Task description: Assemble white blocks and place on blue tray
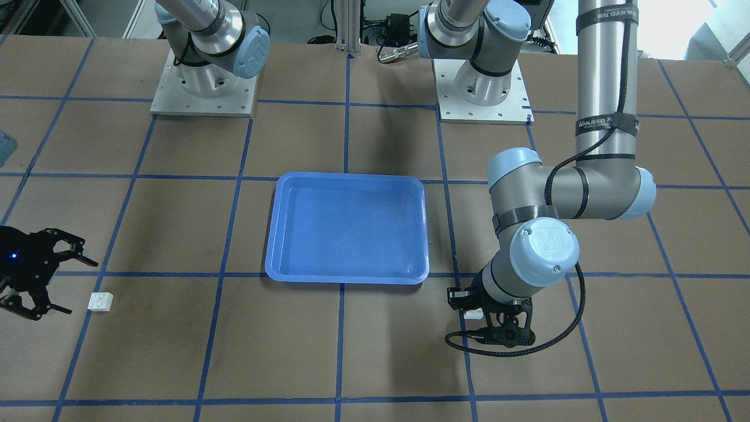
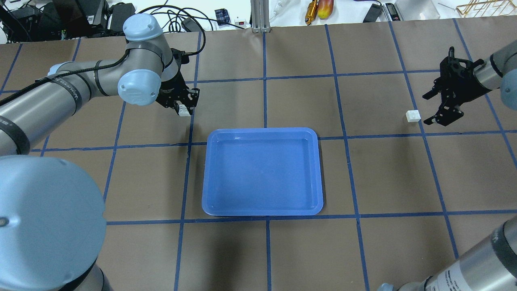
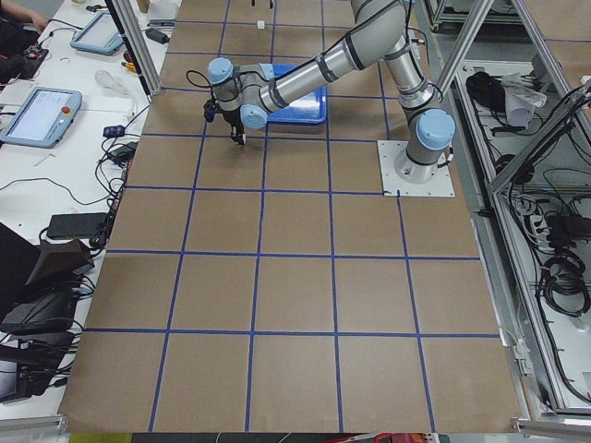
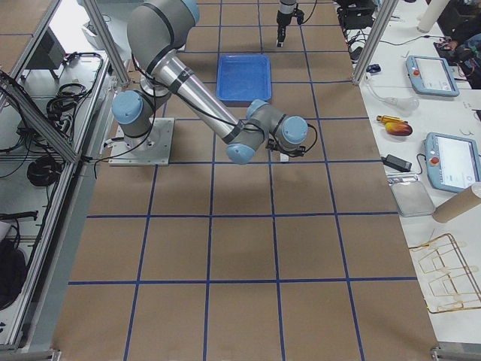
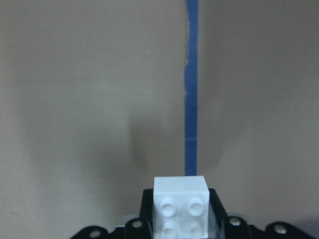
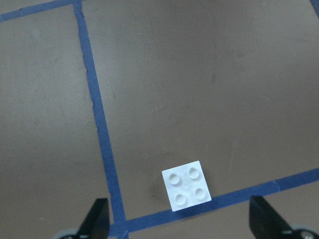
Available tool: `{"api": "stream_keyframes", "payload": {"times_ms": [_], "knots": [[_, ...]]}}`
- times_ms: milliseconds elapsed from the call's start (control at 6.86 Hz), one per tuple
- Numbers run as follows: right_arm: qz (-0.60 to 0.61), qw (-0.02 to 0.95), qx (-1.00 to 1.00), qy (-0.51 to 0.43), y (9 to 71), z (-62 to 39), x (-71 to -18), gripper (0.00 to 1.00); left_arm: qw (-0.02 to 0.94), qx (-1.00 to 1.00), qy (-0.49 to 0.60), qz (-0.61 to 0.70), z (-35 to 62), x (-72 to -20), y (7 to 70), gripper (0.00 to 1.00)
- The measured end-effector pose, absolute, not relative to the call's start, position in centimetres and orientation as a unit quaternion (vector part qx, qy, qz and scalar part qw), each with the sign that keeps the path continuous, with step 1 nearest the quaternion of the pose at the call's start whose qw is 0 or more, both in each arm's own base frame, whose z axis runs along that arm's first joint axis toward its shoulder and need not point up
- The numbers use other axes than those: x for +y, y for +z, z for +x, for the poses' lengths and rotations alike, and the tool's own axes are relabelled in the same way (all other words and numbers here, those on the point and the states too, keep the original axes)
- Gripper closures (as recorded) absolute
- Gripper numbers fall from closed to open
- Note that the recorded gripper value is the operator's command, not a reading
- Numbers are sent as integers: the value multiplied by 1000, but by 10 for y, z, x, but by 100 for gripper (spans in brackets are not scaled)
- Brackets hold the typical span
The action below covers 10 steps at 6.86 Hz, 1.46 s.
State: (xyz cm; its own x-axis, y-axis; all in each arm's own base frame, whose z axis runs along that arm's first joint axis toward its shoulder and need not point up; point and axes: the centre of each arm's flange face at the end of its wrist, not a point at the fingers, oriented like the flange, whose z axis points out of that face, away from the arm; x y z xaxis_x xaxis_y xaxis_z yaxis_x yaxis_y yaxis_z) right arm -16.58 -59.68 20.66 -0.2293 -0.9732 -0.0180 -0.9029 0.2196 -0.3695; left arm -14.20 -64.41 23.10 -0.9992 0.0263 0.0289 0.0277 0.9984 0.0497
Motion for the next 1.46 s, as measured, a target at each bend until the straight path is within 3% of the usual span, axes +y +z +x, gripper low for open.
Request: {"api": "stream_keyframes", "payload": {"times_ms": [438, 583, 875, 1167, 1312, 1458], "knots": [[-618, 124, 763, -143, 184, -163, -593, 0, 32, -999, -26, 15, -290, -561, 272, 82], [-618, 126, 762, -146, 177, -162, -592, 10, 30, -999, -30, 26, -332, -530, 263, 82], [-617, 128, 761, -155, 171, -160, -593, 16, 26, -998, -34, 46, -365, -489, 226, 81], [-615, 131, 762, -155, 167, -161, -594, 75, 24, -998, -36, 49, -366, -472, 202, 81], [-615, 130, 762, -155, 167, -161, -594, 97, 23, -998, -37, 46, -365, -471, 198, 70], [-616, 128, 762, -155, 169, -162, -595, 100, 22, -998, -39, 44, -366, -471, 195, 48]]}}
